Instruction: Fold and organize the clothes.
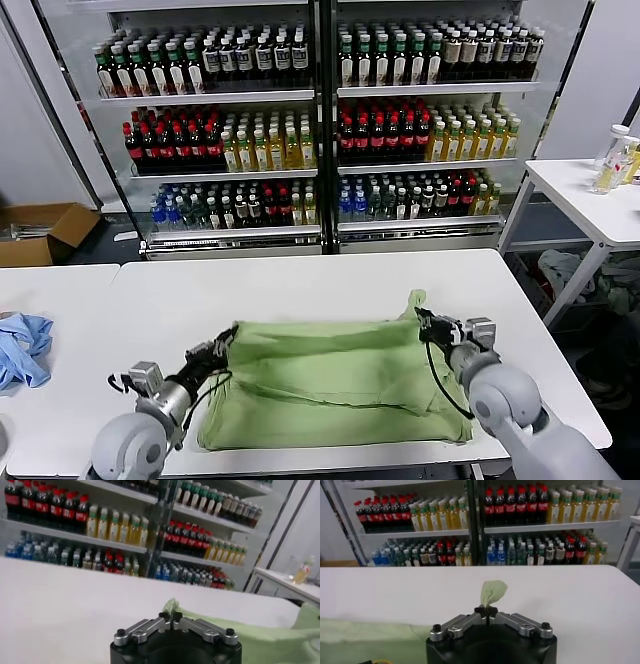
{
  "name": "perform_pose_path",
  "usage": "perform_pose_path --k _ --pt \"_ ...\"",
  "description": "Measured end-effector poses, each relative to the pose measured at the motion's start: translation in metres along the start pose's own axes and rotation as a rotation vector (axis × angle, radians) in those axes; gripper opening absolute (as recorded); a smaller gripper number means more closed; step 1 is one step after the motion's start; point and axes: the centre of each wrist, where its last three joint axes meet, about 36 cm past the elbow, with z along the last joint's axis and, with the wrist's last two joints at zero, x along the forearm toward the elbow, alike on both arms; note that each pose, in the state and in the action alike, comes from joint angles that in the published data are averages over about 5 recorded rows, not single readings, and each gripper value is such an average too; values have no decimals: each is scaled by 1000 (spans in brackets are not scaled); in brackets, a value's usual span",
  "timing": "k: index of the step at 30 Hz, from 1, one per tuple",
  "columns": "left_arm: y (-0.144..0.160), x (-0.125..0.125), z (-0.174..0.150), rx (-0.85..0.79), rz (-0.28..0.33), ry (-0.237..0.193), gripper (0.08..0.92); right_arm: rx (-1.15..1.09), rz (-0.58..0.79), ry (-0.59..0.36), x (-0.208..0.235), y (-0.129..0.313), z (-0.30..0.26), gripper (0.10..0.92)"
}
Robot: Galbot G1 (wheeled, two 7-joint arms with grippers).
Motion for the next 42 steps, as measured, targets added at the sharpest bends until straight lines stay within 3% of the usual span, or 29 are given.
perform_pose_path --k 12,20,26,34,42 --pt "-4 20 26 -54 -64 103 83 -17 52 73 39 3 37 107" --pt "-6 27 35 -87 -87 137 103 -13 49 100 54 11 44 134" --pt "-12 35 37 -112 -109 129 257 -1 46 97 66 16 44 327" --pt "-32 46 40 -153 -156 66 482 12 40 85 79 21 44 553" --pt "-49 50 61 -190 -272 49 716 25 35 87 85 25 47 778"
